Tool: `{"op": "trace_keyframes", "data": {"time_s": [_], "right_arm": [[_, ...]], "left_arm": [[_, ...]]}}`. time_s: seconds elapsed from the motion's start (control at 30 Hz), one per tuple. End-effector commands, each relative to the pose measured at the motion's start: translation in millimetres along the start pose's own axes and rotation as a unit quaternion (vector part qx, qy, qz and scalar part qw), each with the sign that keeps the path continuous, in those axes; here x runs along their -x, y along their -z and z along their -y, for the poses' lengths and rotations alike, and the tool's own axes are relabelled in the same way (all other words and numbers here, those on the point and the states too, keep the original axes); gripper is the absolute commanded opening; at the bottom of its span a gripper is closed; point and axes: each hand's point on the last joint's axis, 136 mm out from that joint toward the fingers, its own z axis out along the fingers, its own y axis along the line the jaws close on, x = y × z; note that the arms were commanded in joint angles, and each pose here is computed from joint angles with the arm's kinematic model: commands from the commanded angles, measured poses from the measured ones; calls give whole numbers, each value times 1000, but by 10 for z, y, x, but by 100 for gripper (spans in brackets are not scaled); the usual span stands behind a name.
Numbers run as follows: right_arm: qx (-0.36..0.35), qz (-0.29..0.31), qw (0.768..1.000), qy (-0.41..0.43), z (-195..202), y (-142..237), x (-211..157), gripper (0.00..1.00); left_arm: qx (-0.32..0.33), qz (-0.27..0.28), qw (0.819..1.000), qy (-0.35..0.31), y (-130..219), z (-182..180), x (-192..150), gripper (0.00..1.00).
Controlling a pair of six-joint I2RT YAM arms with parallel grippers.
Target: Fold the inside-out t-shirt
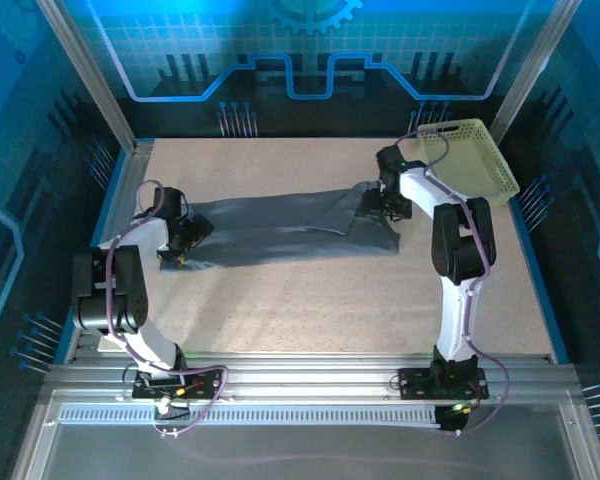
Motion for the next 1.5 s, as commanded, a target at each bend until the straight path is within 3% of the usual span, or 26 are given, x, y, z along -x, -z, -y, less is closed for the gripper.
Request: {"op": "trace_keyframes", "data": {"time_s": [0.0, 0.53, 0.83, 1.07, 1.27, 1.47], "right_arm": [[13, -26, 1000, 8, -48, -65, -36, 85], [7, -84, 996, -25, -22, -311, -249, 57], [-3, -69, 997, -36, 63, -240, -266, 23], [-24, -30, 997, -63, 433, 26, -193, 0], [-48, -6, 995, -83, 769, 291, -220, 0], [-59, 14, 995, -78, 908, 560, -223, 0]], "left_arm": [[-9, -18, 1000, 10, -31, 20, -29, 99], [29, -26, 998, 56, -139, -290, -93, 99], [30, -30, 997, 59, -158, -335, -133, 99], [47, -19, 998, 39, -109, -404, -156, 99], [44, -32, 999, -7, -68, -239, -412, 99], [-22, -59, 997, -54, 203, 182, -846, 99]]}}
